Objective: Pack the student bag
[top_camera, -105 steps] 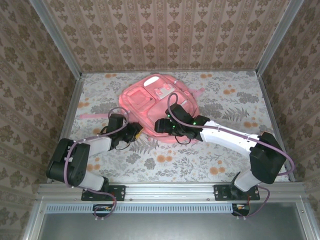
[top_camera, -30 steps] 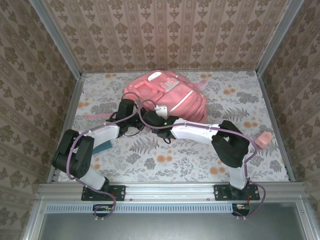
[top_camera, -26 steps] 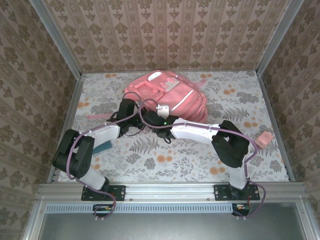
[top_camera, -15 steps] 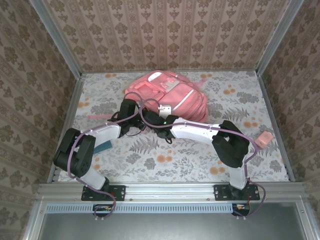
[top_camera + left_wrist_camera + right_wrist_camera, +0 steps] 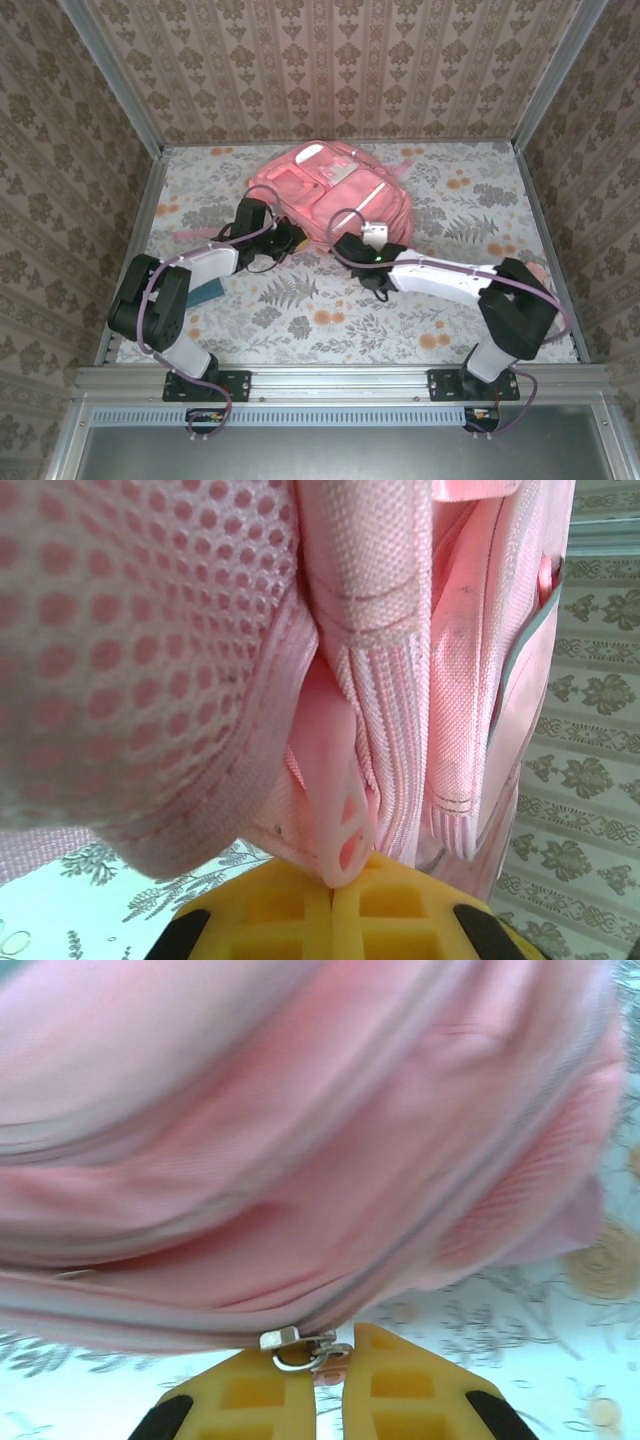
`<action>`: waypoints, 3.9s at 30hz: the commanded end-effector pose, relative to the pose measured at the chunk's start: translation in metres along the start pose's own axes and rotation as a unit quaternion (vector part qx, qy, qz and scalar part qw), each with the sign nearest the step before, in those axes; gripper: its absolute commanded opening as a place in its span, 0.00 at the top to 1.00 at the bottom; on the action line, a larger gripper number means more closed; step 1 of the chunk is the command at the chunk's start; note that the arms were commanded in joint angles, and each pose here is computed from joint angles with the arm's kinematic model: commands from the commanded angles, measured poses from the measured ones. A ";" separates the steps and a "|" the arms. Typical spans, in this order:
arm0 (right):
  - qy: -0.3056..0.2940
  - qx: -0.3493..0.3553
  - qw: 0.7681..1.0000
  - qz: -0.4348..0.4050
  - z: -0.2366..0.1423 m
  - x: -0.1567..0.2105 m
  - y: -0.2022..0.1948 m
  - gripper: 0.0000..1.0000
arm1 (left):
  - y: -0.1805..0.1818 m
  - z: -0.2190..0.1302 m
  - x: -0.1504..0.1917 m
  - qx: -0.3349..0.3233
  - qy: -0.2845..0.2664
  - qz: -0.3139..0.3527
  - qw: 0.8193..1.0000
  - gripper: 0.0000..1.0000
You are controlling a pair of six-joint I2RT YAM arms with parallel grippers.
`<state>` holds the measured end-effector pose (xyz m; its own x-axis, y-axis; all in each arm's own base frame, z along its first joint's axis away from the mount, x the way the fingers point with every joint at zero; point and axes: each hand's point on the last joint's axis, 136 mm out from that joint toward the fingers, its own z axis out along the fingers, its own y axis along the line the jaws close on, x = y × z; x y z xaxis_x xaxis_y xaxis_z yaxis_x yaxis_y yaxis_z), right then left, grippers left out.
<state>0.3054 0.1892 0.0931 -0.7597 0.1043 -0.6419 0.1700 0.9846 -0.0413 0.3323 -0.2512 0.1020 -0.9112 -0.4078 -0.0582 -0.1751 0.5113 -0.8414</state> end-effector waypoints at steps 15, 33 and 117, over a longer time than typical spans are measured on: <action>0.096 -0.197 0.966 -0.137 -0.016 0.009 0.040 0.42 | 0.015 -0.014 -0.043 -0.038 -0.040 0.037 0.998 0.92; 0.102 -0.183 0.964 -0.163 0.006 0.014 0.048 0.89 | 0.027 -0.025 -0.052 -0.056 -0.041 0.038 0.997 0.89; 0.114 -0.181 0.961 -0.176 -0.009 0.006 0.083 0.60 | 0.041 -0.043 -0.020 -0.056 -0.088 -0.049 0.993 1.00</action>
<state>0.3009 0.2641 0.0907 -0.8672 -0.2255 -0.4440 -0.2831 0.9567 0.0670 0.3122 -0.1870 0.0702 -0.8072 -0.5901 -0.0148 -0.3815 0.5407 -0.7497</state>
